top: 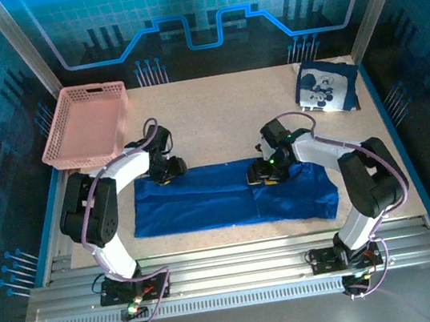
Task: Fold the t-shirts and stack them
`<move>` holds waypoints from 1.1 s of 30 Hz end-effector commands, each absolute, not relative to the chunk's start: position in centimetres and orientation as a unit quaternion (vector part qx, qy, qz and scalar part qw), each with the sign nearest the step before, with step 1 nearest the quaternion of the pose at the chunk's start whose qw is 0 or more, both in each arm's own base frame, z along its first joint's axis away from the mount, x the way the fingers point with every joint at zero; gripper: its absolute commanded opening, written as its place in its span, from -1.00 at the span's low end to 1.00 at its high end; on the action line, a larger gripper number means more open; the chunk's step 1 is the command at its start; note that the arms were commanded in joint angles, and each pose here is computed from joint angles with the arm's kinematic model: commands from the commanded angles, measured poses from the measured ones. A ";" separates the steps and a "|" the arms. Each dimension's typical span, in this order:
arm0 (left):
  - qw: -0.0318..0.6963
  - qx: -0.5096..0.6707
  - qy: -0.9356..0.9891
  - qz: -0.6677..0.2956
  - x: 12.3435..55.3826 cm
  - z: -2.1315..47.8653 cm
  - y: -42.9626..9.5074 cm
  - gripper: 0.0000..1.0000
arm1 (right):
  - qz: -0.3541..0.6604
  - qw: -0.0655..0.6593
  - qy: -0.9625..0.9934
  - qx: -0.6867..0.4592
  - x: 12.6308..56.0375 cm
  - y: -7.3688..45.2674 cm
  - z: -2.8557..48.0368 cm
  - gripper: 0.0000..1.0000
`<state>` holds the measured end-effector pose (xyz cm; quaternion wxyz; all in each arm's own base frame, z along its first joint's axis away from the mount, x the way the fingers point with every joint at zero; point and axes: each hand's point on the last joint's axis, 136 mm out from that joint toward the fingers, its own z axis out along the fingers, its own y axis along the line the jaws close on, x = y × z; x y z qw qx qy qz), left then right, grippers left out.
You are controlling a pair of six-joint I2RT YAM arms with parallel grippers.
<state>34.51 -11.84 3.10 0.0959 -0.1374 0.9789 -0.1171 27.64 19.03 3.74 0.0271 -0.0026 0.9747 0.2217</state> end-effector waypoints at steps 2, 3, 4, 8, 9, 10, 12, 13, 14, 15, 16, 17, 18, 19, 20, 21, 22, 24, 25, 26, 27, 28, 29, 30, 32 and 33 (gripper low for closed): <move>0.057 -0.160 0.980 -0.105 30.4 1.9 -10.8 0.16 | 0.164 0.009 0.985 0.047 27.4 16.6 1.9 0.18; 0.053 -0.165 0.979 -0.103 29.6 1.7 -10.6 0.15 | 0.158 0.006 0.986 0.055 27.3 16.3 1.7 0.18; 0.048 -0.172 0.979 -0.100 28.8 1.5 -10.3 0.14 | 0.155 0.005 0.986 0.061 27.3 16.2 1.6 0.18; 0.035 -0.212 0.972 -0.096 26.4 1.1 -9.2 0.11 | 0.135 -0.001 0.988 0.076 27.1 15.3 1.1 0.18; 0.038 -0.218 0.971 -0.095 26.2 1.4 -9.1 0.11 | 0.130 -0.004 0.988 0.079 26.9 15.1 0.9 0.18; 0.046 -0.223 0.969 -0.096 26.0 1.8 -8.9 0.11 | 0.126 -0.004 0.989 0.080 26.9 15.0 1.0 0.18; 0.068 -0.236 0.964 -0.097 26.1 2.8 -8.5 0.13 | 0.115 -0.005 0.990 0.084 26.8 14.6 0.9 0.18; 0.080 -0.240 0.962 -0.105 26.2 3.3 -8.6 0.13 | 0.113 -0.006 0.990 0.086 26.8 14.5 0.8 0.18; 0.093 -0.241 0.959 -0.116 26.5 3.8 -8.8 0.14 | 0.113 -0.008 0.990 0.088 26.7 14.4 0.7 0.18; 0.103 -0.242 0.957 -0.125 26.7 4.3 -9.0 0.14 | 0.111 -0.011 0.990 0.090 26.6 14.4 0.5 0.18; 0.118 -0.244 0.953 -0.133 26.9 5.0 -9.0 0.14 | 0.108 -0.014 0.990 0.091 26.5 14.3 0.4 0.18; 0.137 -0.248 0.949 -0.140 27.1 5.7 -8.9 0.14 | 0.105 -0.016 0.990 0.093 26.5 14.2 0.2 0.18; 0.156 -0.255 0.943 -0.143 27.3 6.3 -8.6 0.15 | 0.106 -0.018 0.990 0.094 26.4 14.2 0.2 0.18; 0.177 -0.269 0.935 -0.145 27.5 7.0 -8.1 0.17 | 0.105 -0.018 0.990 0.095 26.4 14.2 0.1 0.18; 0.193 -0.287 0.927 -0.147 27.7 7.6 -7.4 0.17 | 0.106 -0.018 0.990 0.095 26.4 14.2 0.0 0.18; 0.199 -0.299 0.921 -0.149 27.9 7.9 -6.9 0.15 | 0.108 -0.019 0.989 0.095 26.4 14.3 0.0 0.18; 0.198 -0.308 0.918 -0.150 28.3 8.1 -6.6 0.12 | 0.108 -0.019 0.989 0.095 26.4 14.3 -0.1 0.18; 0.190 -0.299 0.925 -0.140 29.2 8.2 -6.5 0.10 | 0.107 -0.017 0.990 0.094 26.6 14.3 0.0 0.18; 0.183 -0.289 0.931 -0.131 29.6 8.0 -6.5 0.09 | 0.106 -0.018 0.990 0.093 26.5 14.2 0.0 0.18; 0.176 -0.284 0.935 -0.123 30.2 7.6 -6.5 0.08 | 0.106 -0.018 0.990 0.092 26.6 14.3 0.0 0.18; 0.172 -0.280 0.936 -0.123 30.7 7.2 -6.5 0.08 | 0.107 -0.019 0.990 0.092 26.6 14.3 -0.1 0.18; 0.164 -0.281 0.938 -0.122 31.1 6.5 -6.6 0.08 | 0.106 -0.021 0.990 0.092 26.5 14.3 -0.2 0.18; 0.156 -0.281 0.939 -0.121 31.6 5.9 -6.6 0.07 | 0.107 -0.021 0.990 0.092 26.6 14.3 -0.2 0.18; 0.151 -0.280 0.941 -0.117 31.9 5.4 -6.5 0.07 | 0.107 -0.022 0.990 0.092 26.6 14.3 -0.3 0.18; 0.150 -0.278 0.942 -0.115 32.8 4.7 -6.3 0.06 | 0.108 -0.023 0.990 0.090 26.5 14.4 -0.4 0.18; 0.145 -0.279 0.942 -0.118 33.0 4.3 -6.3 0.06 | 0.107 -0.025 0.990 0.091 26.4 14.4 -0.4 0.18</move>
